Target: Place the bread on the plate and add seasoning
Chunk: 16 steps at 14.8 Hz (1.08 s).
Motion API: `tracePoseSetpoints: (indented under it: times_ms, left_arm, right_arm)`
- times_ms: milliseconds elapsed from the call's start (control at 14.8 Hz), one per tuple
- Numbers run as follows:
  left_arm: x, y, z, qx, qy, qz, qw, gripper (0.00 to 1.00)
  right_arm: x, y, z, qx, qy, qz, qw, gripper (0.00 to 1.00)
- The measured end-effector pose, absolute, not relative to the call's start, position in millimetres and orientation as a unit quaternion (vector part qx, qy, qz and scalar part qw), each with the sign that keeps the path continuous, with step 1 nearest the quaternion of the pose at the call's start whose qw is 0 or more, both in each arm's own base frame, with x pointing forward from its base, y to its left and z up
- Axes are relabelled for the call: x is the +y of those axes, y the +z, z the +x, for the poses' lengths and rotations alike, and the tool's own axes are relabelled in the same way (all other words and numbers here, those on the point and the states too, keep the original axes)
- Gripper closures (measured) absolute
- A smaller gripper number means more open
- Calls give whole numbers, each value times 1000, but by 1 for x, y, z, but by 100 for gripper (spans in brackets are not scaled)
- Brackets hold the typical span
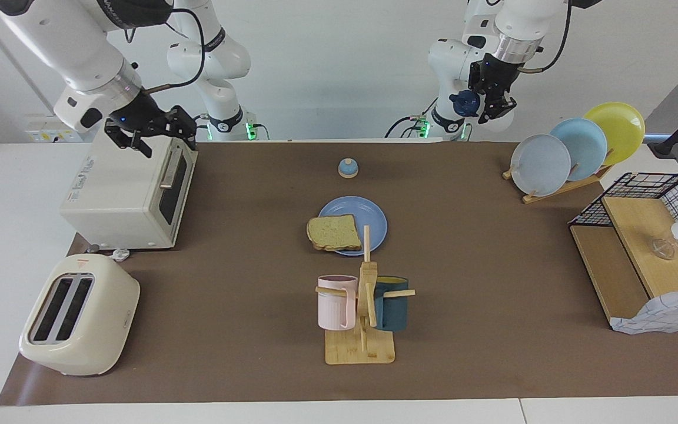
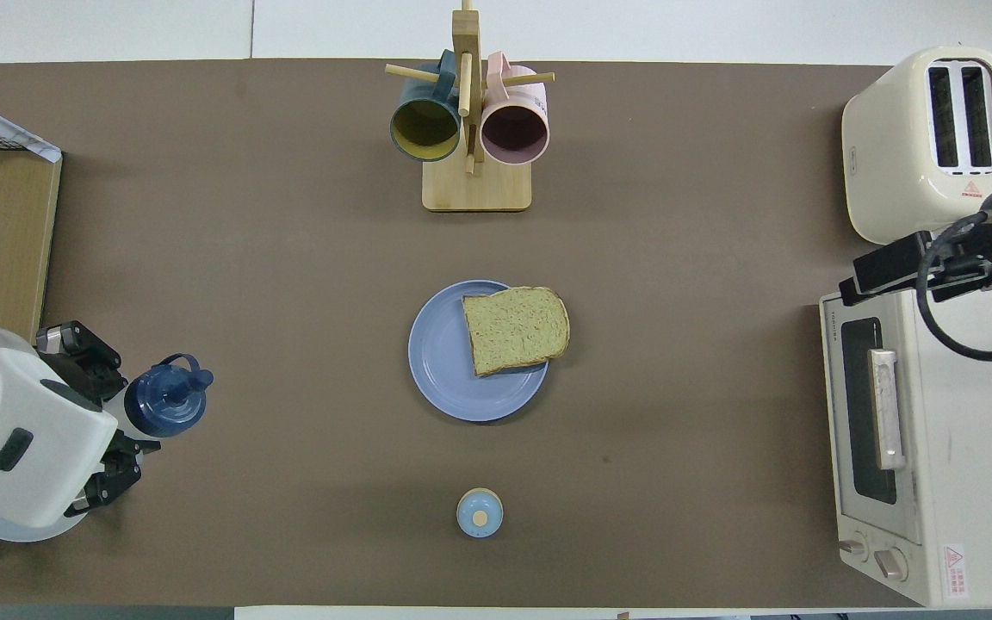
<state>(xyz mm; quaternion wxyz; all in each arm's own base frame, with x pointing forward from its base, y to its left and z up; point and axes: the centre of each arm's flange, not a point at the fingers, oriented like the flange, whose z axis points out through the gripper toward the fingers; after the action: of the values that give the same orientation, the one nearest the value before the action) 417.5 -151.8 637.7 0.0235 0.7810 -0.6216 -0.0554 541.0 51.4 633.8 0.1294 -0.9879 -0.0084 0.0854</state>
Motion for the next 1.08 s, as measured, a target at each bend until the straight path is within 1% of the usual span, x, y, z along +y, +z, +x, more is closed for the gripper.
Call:
tracePoseSetpoints:
  times_ms: [135,203,339,406,474,610,677,745,813,948,1016,1084]
  left_arm:
    - [-151,636,418,-620,-57,782,24,59]
    - [-151,636,418,-620,-57,782,24,59]
    - [-150,636,419,-618,-55,784,24,59]
    - [-149,636,419,-617,-54,784,24,59]
    - [-150,636,420,-616,-53,785,23,59]
    - [-150,635,421,-613,-49,788,22,59]
    - [-150,635,421,-611,-47,790,22,59]
    - [-151,634,422,-610,-47,791,21,59]
    - [-151,634,422,-609,-46,792,21,59]
    - [-153,632,421,-610,-47,791,21,59]
    - [-154,630,421,-610,-49,790,21,59]
    - [-155,627,421,-611,-51,790,21,59]
  right_arm:
    - [95,648,531,22,98,-977,188,0]
    - [120,653,527,29,104,-973,206,0]
    - [189,663,516,42,94,-969,224,0]
    - [232,670,506,53,82,-968,231,4]
    - [278,678,490,68,70,-965,242,4]
    - [351,695,454,93,54,-957,270,19]
    - [376,701,438,95,45,-954,282,19]
    - [395,704,425,91,36,-953,288,24]
    - [408,706,415,86,26,-953,289,24]
    - [427,712,402,91,8,-948,305,33]
    - [435,713,398,95,-4,-944,315,34]
    - [443,712,396,98,-18,-940,326,37]
